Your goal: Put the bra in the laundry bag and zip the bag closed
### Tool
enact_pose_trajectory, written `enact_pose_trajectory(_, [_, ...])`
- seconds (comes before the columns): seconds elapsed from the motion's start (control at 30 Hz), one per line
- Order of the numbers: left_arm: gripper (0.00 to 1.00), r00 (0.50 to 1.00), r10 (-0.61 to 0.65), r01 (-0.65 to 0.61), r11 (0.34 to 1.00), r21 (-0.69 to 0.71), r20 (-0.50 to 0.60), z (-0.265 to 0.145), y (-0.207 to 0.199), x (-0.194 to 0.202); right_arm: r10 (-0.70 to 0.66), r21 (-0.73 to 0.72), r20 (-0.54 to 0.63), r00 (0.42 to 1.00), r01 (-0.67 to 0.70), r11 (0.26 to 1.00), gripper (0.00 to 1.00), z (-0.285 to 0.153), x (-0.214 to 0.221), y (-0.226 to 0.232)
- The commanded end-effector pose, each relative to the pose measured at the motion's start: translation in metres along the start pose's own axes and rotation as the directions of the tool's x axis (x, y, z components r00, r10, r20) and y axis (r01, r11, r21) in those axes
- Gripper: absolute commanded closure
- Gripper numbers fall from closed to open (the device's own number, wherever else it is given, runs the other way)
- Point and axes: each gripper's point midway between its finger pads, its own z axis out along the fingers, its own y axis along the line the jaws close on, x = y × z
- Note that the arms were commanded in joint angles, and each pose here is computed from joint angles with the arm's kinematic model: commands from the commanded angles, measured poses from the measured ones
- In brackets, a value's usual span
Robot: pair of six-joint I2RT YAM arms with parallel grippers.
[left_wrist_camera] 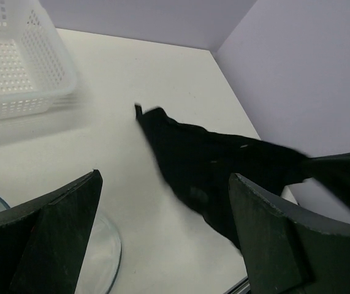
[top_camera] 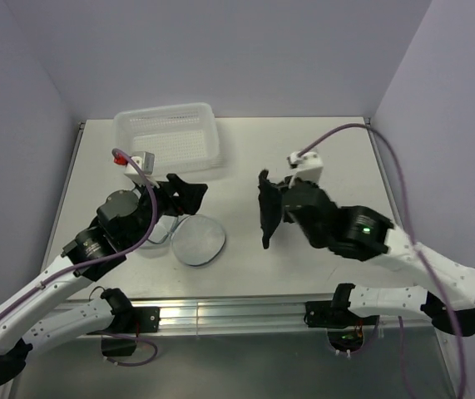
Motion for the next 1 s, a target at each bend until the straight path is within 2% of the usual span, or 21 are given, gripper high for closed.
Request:
enact_pose_trajectory(0.0, [0.09,0.999,0.003,-0.008,0.995,0.099,0.042,-0.001,-0.028,-0.025,-0.001,0.011,0.054,0.999,0.001,1.0,1.0,-0.057,-0.031,-0.034])
enact_pose_trajectory(0.07, [0.09,1.0,0.008,-0.012,0.992,0.129,0.03,0.001,-0.037,-0.026,0.04,-0.08,0.112,0.993,-0.032,0.996,1.0,-0.09,-0.062,-0.04])
enact_pose_trajectory(0.1, [0.09,1.0,0.009,-0.013,0.99,0.142,0.028,0.001,-0.04,-0.027,0.019,-0.123,0.128,0.992,-0.003,0.992,1.0,-0.1,-0.07,-0.04])
enact_pose_trajectory(0.2, [0.09,1.0,-0.007,0.002,0.986,0.168,0.03,0.002,-0.046,-0.028,0.064,-0.259,0.213,0.975,-0.007,0.966,1.0,-0.128,-0.106,-0.039])
enact_pose_trajectory(0.3, [0.09,0.999,-0.023,0.017,0.985,0.169,0.032,0.002,-0.045,-0.026,0.09,-0.324,0.269,0.959,0.002,0.946,1.0,-0.144,-0.12,-0.043])
enact_pose_trajectory(0.4, [0.1,0.999,-0.029,0.025,0.99,0.139,0.029,0.006,-0.038,-0.019,0.099,-0.352,0.316,0.944,0.02,0.936,1.0,-0.138,-0.122,-0.034])
enact_pose_trajectory(0.5, [0.1,0.999,-0.042,0.041,0.989,0.14,0.007,0.012,-0.037,-0.01,0.078,-0.335,0.264,0.961,0.015,0.942,1.0,-0.096,-0.103,-0.021])
enact_pose_trajectory(0.53, [0.11,0.999,-0.042,0.043,0.99,0.137,-0.006,0.014,-0.036,-0.004,0.08,-0.33,0.232,0.969,0.001,0.944,1.0,-0.063,-0.087,-0.018])
enact_pose_trajectory(0.63, [0.11,0.998,-0.05,0.053,0.989,0.135,-0.024,0.018,-0.033,0.007,0.074,-0.247,0.17,0.983,-0.03,0.969,1.0,0.008,-0.052,-0.03])
enact_pose_trajectory(0.73, [0.12,0.997,-0.063,0.066,0.991,0.115,-0.037,0.025,-0.026,0.02,0.146,-0.188,0.144,0.979,-0.118,0.975,1.0,0.075,-0.038,-0.06])
enact_pose_trajectory(0.77, [0.12,0.997,-0.064,0.068,0.991,0.113,-0.041,0.027,-0.026,0.023,0.148,-0.153,0.097,0.984,-0.132,0.979,1.0,0.101,-0.027,-0.065])
enact_pose_trajectory(0.8, [0.12,0.997,-0.06,0.065,0.993,0.103,-0.05,0.03,-0.023,0.028,0.159,-0.124,0.134,0.978,-0.142,0.982,1.0,0.112,-0.043,-0.072])
enact_pose_trajectory(0.83, [0.13,0.996,-0.055,0.061,0.994,0.088,-0.065,0.037,-0.021,0.035,0.15,-0.099,0.132,0.98,-0.138,0.985,1.0,0.125,-0.045,-0.077])
enact_pose_trajectory(0.87, [0.13,0.997,-0.059,0.063,0.994,0.089,-0.053,0.041,-0.023,0.033,0.127,-0.091,0.07,0.989,-0.12,0.989,1.0,0.155,-0.032,-0.081])
enact_pose_trajectory(0.9, [0.13,0.997,-0.06,0.065,0.993,0.094,-0.051,0.045,-0.025,0.033,0.123,-0.089,0.099,0.987,-0.115,0.989,1.0,0.164,-0.054,-0.084])
enact_pose_trajectory(0.97, [0.13,0.996,-0.055,0.061,0.994,0.093,-0.068,0.055,-0.026,0.042,0.079,-0.087,0.082,0.993,-0.072,0.994,1.0,0.192,-0.059,-0.087])
